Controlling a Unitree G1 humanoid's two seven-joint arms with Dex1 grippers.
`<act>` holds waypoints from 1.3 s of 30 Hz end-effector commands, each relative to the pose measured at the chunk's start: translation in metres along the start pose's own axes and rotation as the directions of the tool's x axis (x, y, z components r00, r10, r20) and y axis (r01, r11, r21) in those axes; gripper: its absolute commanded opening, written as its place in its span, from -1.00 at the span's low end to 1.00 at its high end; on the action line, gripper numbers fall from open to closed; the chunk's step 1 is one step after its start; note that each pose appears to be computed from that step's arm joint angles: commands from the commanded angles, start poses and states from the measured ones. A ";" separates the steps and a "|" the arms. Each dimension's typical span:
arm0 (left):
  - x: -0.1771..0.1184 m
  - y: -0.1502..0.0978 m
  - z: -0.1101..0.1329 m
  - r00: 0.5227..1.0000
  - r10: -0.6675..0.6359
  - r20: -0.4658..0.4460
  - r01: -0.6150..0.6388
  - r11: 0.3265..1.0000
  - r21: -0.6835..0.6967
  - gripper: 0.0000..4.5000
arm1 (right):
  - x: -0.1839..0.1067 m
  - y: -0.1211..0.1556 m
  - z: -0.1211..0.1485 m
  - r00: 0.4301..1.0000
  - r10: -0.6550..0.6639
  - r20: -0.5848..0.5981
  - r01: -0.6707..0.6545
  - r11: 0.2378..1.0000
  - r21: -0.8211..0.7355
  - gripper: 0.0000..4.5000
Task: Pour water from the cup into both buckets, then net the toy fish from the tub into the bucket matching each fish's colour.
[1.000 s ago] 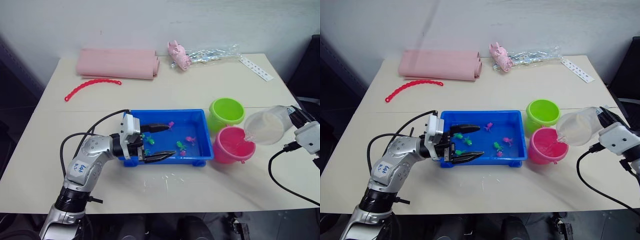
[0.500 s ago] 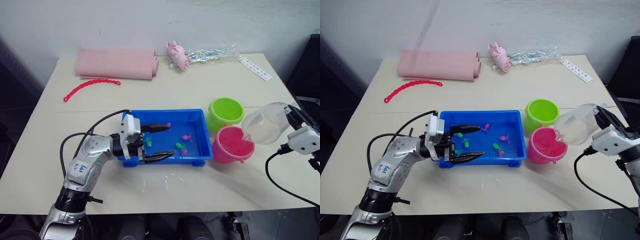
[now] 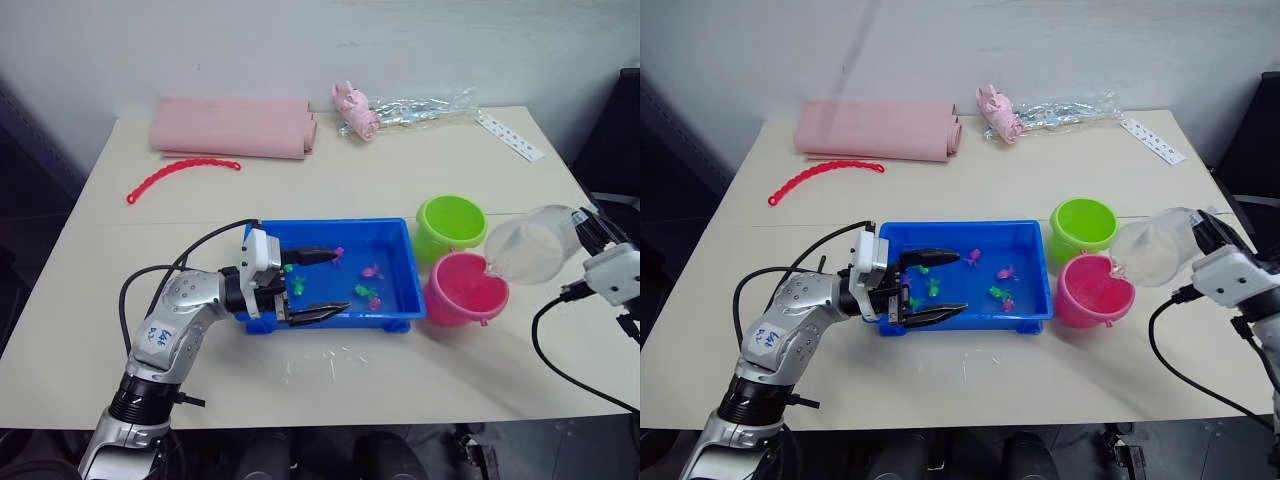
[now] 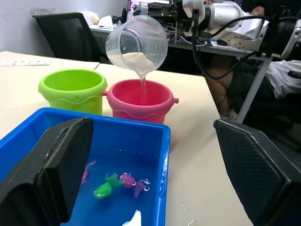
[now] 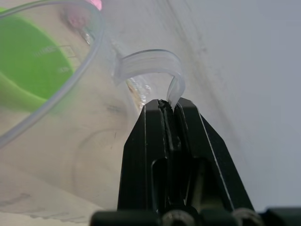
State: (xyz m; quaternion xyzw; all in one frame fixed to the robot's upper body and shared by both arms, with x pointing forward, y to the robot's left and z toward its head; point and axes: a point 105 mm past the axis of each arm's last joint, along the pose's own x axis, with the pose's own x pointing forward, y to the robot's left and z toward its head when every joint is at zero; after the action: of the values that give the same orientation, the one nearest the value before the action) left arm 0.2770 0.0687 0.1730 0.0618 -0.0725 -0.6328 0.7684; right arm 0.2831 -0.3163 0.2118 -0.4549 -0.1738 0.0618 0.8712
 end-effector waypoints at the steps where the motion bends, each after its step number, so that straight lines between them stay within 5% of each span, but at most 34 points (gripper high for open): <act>1: -0.006 0.000 0.005 1.000 0.009 0.004 -0.010 0.999 0.039 1.00 | -0.004 -0.025 0.009 0.994 -0.111 0.024 0.107 0.986 0.131 -0.98; 9: -0.013 0.003 0.010 0.999 0.039 0.021 -0.039 0.999 0.020 1.00 | 0.006 -0.048 -0.010 0.974 -0.189 -0.123 0.223 0.891 0.396 -0.98; 15: -0.025 0.021 0.026 0.990 0.126 0.060 -0.128 0.991 0.028 1.00 | 0.037 -0.060 -0.006 0.986 -0.094 -0.139 0.149 0.876 0.458 -0.98; 22: -0.031 0.035 0.038 0.973 0.211 0.097 -0.215 0.976 0.034 1.00 | 0.066 -0.055 -0.014 0.982 -0.039 -0.184 0.106 0.922 0.371 -0.98; 27: -0.031 0.038 0.041 0.968 0.229 0.100 -0.234 0.971 0.043 1.00 | 0.086 -0.050 -0.010 0.988 -0.028 -0.154 0.051 0.988 0.146 -0.98; 39: -0.026 0.034 0.039 0.971 0.221 0.094 -0.226 0.973 0.053 1.00 | 0.104 -0.054 0.007 0.996 -0.084 -0.038 0.078 0.987 -0.142 -0.98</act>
State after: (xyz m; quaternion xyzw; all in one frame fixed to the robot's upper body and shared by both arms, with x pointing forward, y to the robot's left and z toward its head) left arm 0.3033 0.1039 0.2074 0.0432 -0.1090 -0.5377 0.8350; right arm 0.3820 -0.3135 0.2564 -0.4810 -0.1332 0.0282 0.8661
